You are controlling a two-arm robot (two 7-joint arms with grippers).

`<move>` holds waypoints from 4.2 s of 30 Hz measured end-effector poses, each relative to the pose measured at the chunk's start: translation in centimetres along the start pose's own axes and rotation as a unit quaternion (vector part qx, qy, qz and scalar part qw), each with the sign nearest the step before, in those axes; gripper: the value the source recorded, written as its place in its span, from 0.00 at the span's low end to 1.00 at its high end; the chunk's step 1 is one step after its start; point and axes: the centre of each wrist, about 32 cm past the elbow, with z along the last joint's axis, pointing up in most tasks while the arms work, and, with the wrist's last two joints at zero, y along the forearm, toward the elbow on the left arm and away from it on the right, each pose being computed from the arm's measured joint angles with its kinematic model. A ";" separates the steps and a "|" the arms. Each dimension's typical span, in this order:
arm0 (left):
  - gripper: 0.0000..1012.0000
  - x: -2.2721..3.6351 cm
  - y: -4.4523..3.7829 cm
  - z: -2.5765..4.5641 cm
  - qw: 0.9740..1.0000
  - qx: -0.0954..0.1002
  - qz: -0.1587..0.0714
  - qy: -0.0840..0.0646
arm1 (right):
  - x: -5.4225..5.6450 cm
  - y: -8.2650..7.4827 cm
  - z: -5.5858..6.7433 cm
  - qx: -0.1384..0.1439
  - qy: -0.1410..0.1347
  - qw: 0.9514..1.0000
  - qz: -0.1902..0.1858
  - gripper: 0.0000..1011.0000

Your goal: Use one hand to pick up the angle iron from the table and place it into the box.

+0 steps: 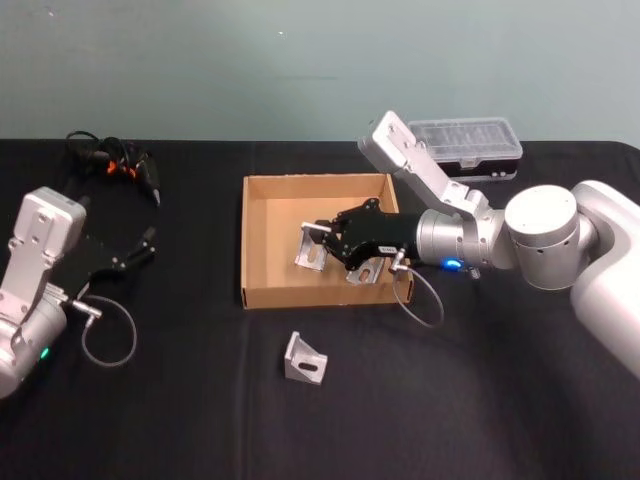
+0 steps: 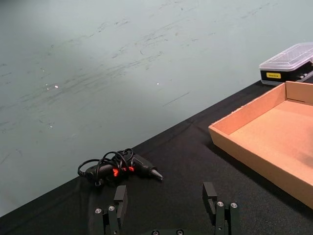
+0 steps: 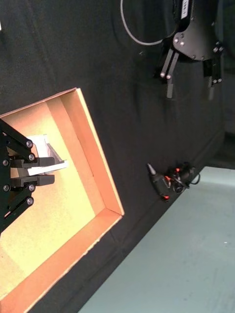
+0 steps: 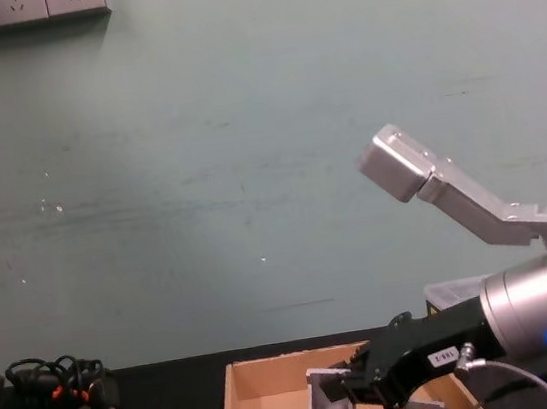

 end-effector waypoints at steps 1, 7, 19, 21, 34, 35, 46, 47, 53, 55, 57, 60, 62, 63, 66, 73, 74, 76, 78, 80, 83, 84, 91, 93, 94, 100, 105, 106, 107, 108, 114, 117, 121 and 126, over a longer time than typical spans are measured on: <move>1.00 0.00 0.00 0.00 1.000 0.000 0.000 0.000 | 0.0 0.1 -0.1 -0.002 0.001 1.000 0.000 0.10; 1.00 0.00 0.00 0.00 1.000 0.000 0.000 0.000 | 0.0 0.6 -0.1 -0.014 0.008 1.000 0.002 0.10; 1.00 0.00 0.00 0.00 1.000 0.000 0.000 0.000 | 0.0 1.1 -0.1 -0.026 0.014 1.000 0.006 0.10; 1.00 0.00 0.00 0.00 1.000 0.000 0.000 0.000 | -0.1 1.1 -0.3 -0.027 0.015 0.999 0.008 0.10; 1.00 0.00 0.00 0.00 1.000 0.000 0.000 0.000 | -0.2 0.9 -0.6 -0.021 0.017 1.000 0.004 0.32; 1.00 0.00 0.00 0.00 1.000 0.000 0.000 0.000 | -0.2 0.8 -0.6 -0.019 0.016 1.000 0.002 0.35; 1.00 0.00 0.00 0.00 1.000 0.000 0.000 0.000 | -0.6 -1.6 -0.7 0.024 0.008 0.999 -0.028 0.69; 1.00 0.00 0.00 0.00 1.000 0.000 0.000 0.000 | -0.7 -1.9 -0.7 0.029 0.007 0.999 -0.030 0.70; 1.00 0.00 0.00 0.00 1.000 0.000 0.000 0.000 | -1.6 -4.0 -1.0 0.055 0.002 0.998 -0.026 0.90; 1.00 0.00 0.00 0.00 1.000 0.000 0.000 0.000 | -2.0 -4.6 -1.2 0.061 0.003 0.998 -0.018 0.95; 1.00 0.00 0.00 0.00 1.000 0.000 0.000 0.000 | -2.3 -4.9 -1.3 0.064 0.004 0.998 -0.011 0.99; 1.00 0.00 0.00 0.00 1.000 0.000 0.000 0.000 | -2.9 -5.4 -1.5 0.069 0.007 0.998 0.007 0.99; 1.00 0.00 0.00 0.00 1.000 0.000 0.000 0.000 | -3.4 -5.5 -1.5 0.071 0.008 0.997 0.023 0.99; 1.00 0.00 0.00 0.00 1.000 0.000 0.000 0.000 | -3.5 -5.6 -1.6 0.071 0.008 0.997 0.028 0.99; 1.00 0.00 0.00 0.00 1.000 0.000 0.000 0.000 | -4.0 -5.6 -1.6 0.070 0.011 0.996 0.048 0.99; 1.00 0.00 0.00 0.00 1.000 0.000 0.000 0.000 | -5.2 -5.3 -2.2 0.061 0.022 0.994 0.086 0.99; 1.00 0.00 0.00 0.00 1.000 0.000 0.000 0.000 | -5.3 -5.2 -2.3 0.060 0.023 0.994 0.089 0.99; 1.00 0.00 0.00 0.00 1.000 0.000 0.000 0.000 | -5.6 -5.1 -2.4 0.058 0.026 0.994 0.095 0.99; 1.00 0.00 0.00 0.00 1.000 0.000 0.000 0.000 | -6.0 -5.0 -2.8 0.054 0.031 0.993 0.104 0.99; 1.00 0.00 0.00 0.00 1.000 0.000 0.000 0.000 | -6.3 -4.9 -2.9 0.052 0.034 0.992 0.108 0.99; 1.00 0.00 0.00 0.00 1.000 0.000 0.000 0.000 | -6.7 -4.8 -3.3 0.048 0.039 0.991 0.115 0.99; 1.00 0.00 0.00 0.00 1.000 0.000 0.000 0.000 | -6.9 -4.8 -3.4 0.047 0.040 0.991 0.117 0.99; 1.00 0.00 0.00 0.00 1.000 0.000 0.000 0.000 | -7.5 -4.4 -4.2 0.037 0.049 0.990 0.124 0.99; 1.00 0.00 0.00 0.00 1.000 0.000 0.000 0.000 | -7.6 -4.3 -4.6 0.032 0.053 0.990 0.123 0.99; 1.00 0.00 0.00 0.00 1.000 0.000 0.000 0.000 | -7.5 -4.2 -4.7 0.031 0.054 0.991 0.122 0.99; 1.00 0.00 0.00 0.00 1.000 0.000 0.000 0.000 | -7.5 -4.1 -5.4 0.025 0.061 0.991 0.116 0.99; 1.00 0.00 0.00 0.00 1.000 0.000 0.000 0.000 | -7.3 -3.8 -5.7 0.023 0.065 0.991 0.113 0.99; 1.00 0.00 0.00 0.00 1.000 0.000 0.000 0.000 | -7.3 -3.8 -5.7 0.023 0.066 0.991 0.113 0.99; 1.00 0.00 0.00 0.00 1.000 0.000 0.000 0.000 | -7.3 -3.7 -5.8 0.023 0.066 0.991 0.113 0.99; 1.00 0.00 0.00 0.00 1.000 0.000 0.000 0.000 | -7.3 -3.6 -5.7 0.024 0.067 0.991 0.113 0.99; 1.00 0.00 0.00 0.00 1.000 0.000 0.000 0.000 | -7.3 -2.9 -5.6 0.028 0.066 0.990 0.118 0.99; 1.00 0.00 0.00 0.00 1.000 0.000 0.000 0.000 | -7.3 -2.6 -5.5 0.029 0.066 0.990 0.121 0.99; 1.00 0.00 0.00 0.00 1.000 0.000 0.000 0.000 | -7.3 -2.2 -5.4 0.030 0.064 0.990 0.126 0.99; 1.00 0.00 0.00 0.00 1.000 0.000 0.000 0.000 | -7.2 -1.8 -5.4 0.029 0.063 0.989 0.128 0.99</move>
